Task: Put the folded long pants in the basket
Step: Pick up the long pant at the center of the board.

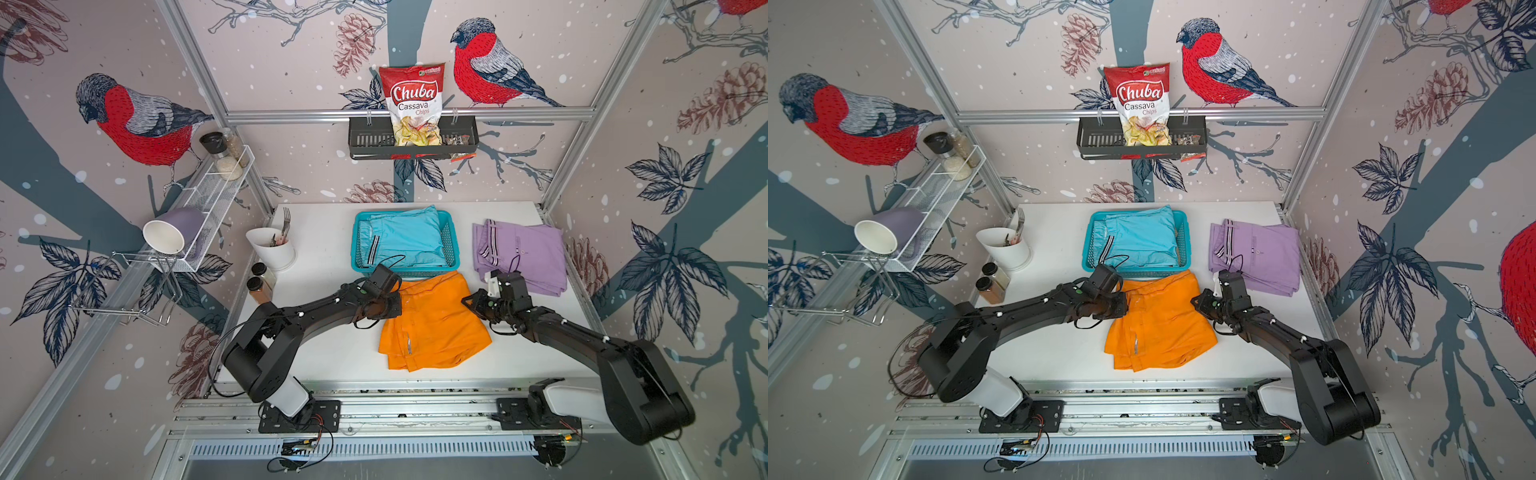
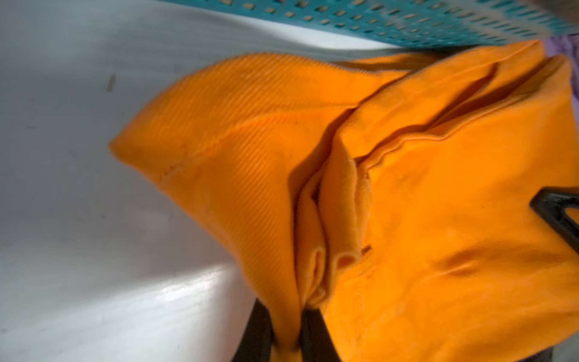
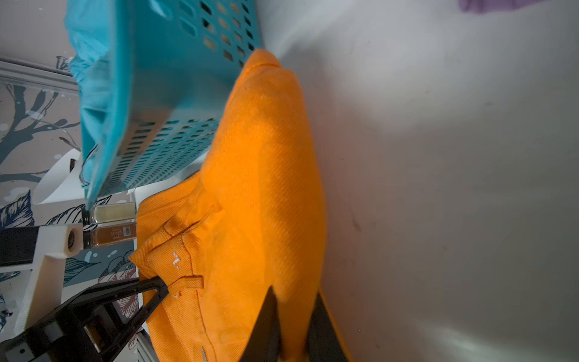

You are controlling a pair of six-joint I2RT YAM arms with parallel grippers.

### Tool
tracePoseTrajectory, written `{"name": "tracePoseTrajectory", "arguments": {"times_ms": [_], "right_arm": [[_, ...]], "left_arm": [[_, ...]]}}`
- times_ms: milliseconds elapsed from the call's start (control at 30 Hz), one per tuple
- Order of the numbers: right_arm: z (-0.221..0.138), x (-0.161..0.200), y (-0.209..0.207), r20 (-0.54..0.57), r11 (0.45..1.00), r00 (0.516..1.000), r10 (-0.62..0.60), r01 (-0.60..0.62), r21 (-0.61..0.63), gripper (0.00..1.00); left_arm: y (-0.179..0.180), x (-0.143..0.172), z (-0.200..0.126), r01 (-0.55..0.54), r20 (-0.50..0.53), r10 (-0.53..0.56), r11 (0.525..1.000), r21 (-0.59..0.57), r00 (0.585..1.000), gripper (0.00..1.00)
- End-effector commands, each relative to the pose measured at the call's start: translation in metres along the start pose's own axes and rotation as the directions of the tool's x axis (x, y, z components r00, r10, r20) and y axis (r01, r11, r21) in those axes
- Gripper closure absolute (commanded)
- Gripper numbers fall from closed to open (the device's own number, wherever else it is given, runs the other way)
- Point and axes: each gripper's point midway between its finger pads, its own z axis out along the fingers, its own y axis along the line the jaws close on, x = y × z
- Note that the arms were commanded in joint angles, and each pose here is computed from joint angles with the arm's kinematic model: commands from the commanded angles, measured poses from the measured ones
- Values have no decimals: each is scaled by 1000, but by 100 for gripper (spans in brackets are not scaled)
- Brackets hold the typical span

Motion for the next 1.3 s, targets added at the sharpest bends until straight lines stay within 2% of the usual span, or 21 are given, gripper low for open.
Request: {"name": "tracePoseTrajectory", "arguments": {"times_ms": [0, 267, 500, 633, 700, 800, 867, 933, 1033, 1133, 1200, 1233, 1267], "right_arm": [[-12, -8, 16, 66, 998, 996, -68, 68, 1, 100], [-69, -31, 52, 318, 985, 933, -166, 173, 6, 100], [-91, -40, 70, 401, 974, 893, -205, 227, -7, 100], [-106, -63, 90, 435, 968, 868, -240, 248, 38, 100], [-118, -75, 113, 458, 963, 854, -246, 269, 17, 100], [-132, -95, 149, 485, 956, 841, -239, 291, -34, 100], [-132, -107, 170, 476, 951, 845, -244, 304, -52, 100], [-127, -120, 185, 457, 949, 852, -257, 311, -45, 100], [-120, -145, 202, 452, 946, 846, -282, 324, -15, 100], [-104, -171, 205, 449, 934, 830, -332, 356, 33, 100], [-88, -184, 198, 425, 922, 825, -373, 382, 68, 100], [-78, -192, 189, 408, 923, 832, -375, 376, 83, 100], [-68, -201, 178, 388, 937, 854, -346, 338, 91, 100]], "left_arm": [[-17, -10, -15, -30, 68, 26, 997, 70, 997, 100], [-29, -18, -50, -52, 173, 28, 990, 134, 985, 100], [-40, -26, -81, -54, 214, 16, 983, 175, 977, 100], [-61, -36, -115, -24, 179, -20, 969, 245, 984, 100], [-73, -53, -139, -12, 205, -45, 963, 270, 978, 100], [-78, -92, -174, 1, 268, -66, 972, 234, 961, 100], [-80, -116, -184, 11, 252, -80, 965, 262, 964, 100], [-75, -137, -183, 39, 210, -100, 960, 278, 972, 100], [-60, -176, -179, 55, 232, -104, 977, 208, 967, 100], [-54, -209, -168, -26, 277, -4, 994, 106, 961, 100], [-46, -223, -152, -78, 271, 56, 994, 71, 961, 100], [-35, -227, -142, -52, 233, 23, 992, 119, 972, 100], [-26, -231, -139, -5, 183, -36, 976, 219, 982, 100]]}}
